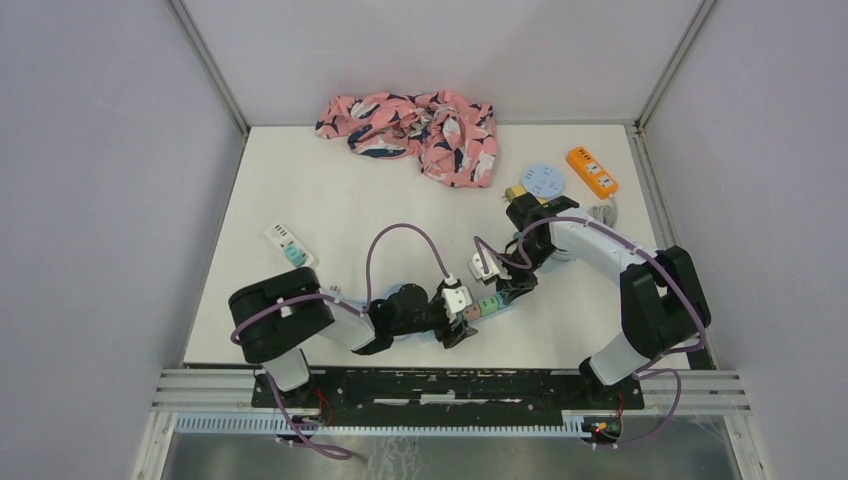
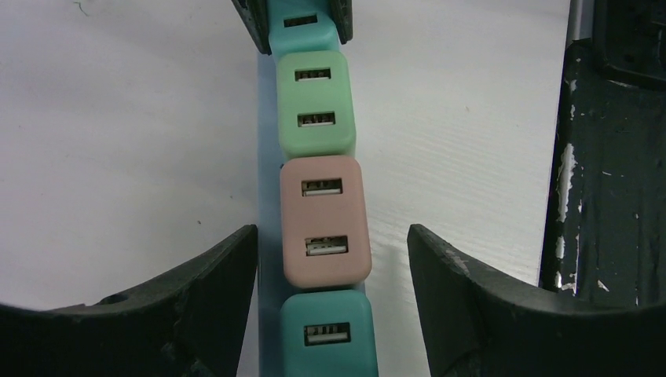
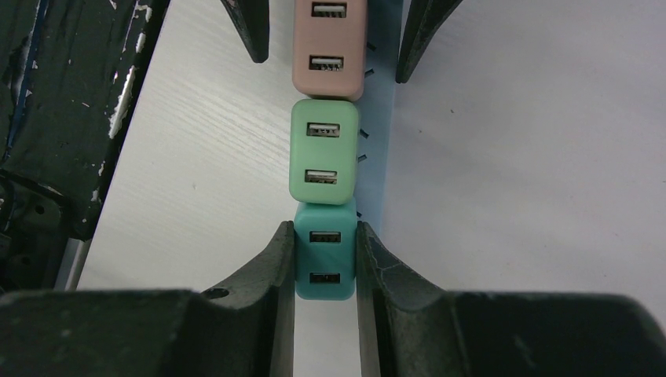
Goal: Pull the plug off the socket
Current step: Remove the plug from the socket.
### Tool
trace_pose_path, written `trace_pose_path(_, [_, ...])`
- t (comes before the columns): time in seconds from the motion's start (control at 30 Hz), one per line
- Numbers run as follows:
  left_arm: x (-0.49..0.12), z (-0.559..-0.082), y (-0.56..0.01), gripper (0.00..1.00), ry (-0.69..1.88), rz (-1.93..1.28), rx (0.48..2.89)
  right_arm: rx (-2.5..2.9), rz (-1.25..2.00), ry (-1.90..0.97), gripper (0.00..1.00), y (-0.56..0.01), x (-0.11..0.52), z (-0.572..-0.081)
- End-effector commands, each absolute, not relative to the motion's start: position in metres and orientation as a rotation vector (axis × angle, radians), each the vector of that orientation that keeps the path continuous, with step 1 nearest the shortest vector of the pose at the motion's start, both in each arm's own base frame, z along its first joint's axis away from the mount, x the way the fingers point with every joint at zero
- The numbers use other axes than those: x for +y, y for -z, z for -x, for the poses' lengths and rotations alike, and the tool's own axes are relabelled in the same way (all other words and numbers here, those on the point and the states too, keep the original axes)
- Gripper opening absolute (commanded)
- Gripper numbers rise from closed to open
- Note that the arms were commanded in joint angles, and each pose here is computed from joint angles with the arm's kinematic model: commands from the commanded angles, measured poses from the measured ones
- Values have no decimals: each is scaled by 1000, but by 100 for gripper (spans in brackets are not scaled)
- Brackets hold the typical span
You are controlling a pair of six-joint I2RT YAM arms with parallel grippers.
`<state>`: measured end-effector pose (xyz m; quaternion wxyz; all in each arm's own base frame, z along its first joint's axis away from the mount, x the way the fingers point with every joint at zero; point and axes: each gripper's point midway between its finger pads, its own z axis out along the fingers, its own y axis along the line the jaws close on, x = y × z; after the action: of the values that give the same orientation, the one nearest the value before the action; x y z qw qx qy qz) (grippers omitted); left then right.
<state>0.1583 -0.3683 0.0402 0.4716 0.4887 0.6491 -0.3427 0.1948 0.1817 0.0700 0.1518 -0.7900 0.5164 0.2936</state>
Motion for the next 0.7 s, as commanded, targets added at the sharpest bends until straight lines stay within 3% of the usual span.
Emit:
trace_pose_path(0.0, [-383, -169, -42, 74, 805, -1216, 1571, 1400, 2249, -921, 0, -78, 200, -183])
trace_pose_path(0.13, [-382, -171, -35, 66, 771, -1240, 1602, 1403, 2247, -920, 0, -78, 200, -183])
trace_pose_path(0.27, [-377, -172, -29, 40, 739, -1256, 1630, 1405, 2244, -920, 0, -79, 200, -184])
trace_pose_path(0.5, [-365, -170, -22, 4, 688, -1301, 1664, 1429, 2175, -959, 0, -92, 205, -187])
trace_pose_path(0.67, [-357, -168, -15, 3, 670, -1319, 1682, 1403, 2089, -1004, 0, -102, 212, -187])
